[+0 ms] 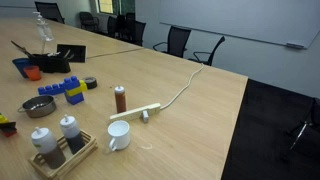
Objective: Stack the two stacks of building blocks together
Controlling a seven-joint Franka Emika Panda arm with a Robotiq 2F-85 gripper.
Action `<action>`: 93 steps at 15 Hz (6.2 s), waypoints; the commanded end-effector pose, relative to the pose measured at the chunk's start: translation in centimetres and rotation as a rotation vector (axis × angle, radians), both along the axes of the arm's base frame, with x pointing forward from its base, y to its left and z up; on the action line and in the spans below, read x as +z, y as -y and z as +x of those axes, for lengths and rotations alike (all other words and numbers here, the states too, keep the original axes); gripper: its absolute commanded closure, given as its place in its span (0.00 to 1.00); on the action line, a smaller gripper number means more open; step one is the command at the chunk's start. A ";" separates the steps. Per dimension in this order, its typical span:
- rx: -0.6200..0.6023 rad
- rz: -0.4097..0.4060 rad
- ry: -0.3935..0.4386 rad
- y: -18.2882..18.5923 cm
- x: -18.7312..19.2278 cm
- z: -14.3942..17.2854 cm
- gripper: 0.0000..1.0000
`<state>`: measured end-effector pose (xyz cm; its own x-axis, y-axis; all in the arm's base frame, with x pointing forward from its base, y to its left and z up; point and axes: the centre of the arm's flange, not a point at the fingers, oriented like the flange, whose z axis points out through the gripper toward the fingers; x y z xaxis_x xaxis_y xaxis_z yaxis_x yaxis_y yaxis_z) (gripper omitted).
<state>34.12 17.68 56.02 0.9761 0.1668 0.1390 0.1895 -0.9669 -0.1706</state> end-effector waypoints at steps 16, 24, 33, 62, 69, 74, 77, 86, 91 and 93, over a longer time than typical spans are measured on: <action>0.353 -0.144 -0.110 -8.0 -7.2 -2.5 0.00; 0.365 -0.153 -0.130 -8.3 -7.8 -2.6 0.00; 0.800 -0.210 -0.186 -16.0 -14.7 -7.5 0.00; 1.417 -0.108 -0.049 -24.1 -22.2 -11.1 0.00; 1.383 -0.288 0.041 -25.5 -24.8 -12.7 0.00; 1.339 -0.321 0.067 -25.5 -25.2 -12.9 0.00; 1.385 -0.278 0.079 -25.8 -25.8 -12.6 0.00; 1.509 -0.212 0.101 -27.6 -30.7 -12.9 0.00; 1.510 -0.196 0.102 -27.3 -30.9 -13.0 0.00; 1.510 -0.196 0.103 -27.3 -30.9 -13.0 0.00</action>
<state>21.14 44.98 25.14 -0.1305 0.9901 0.0512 0.9914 0.1303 0.0081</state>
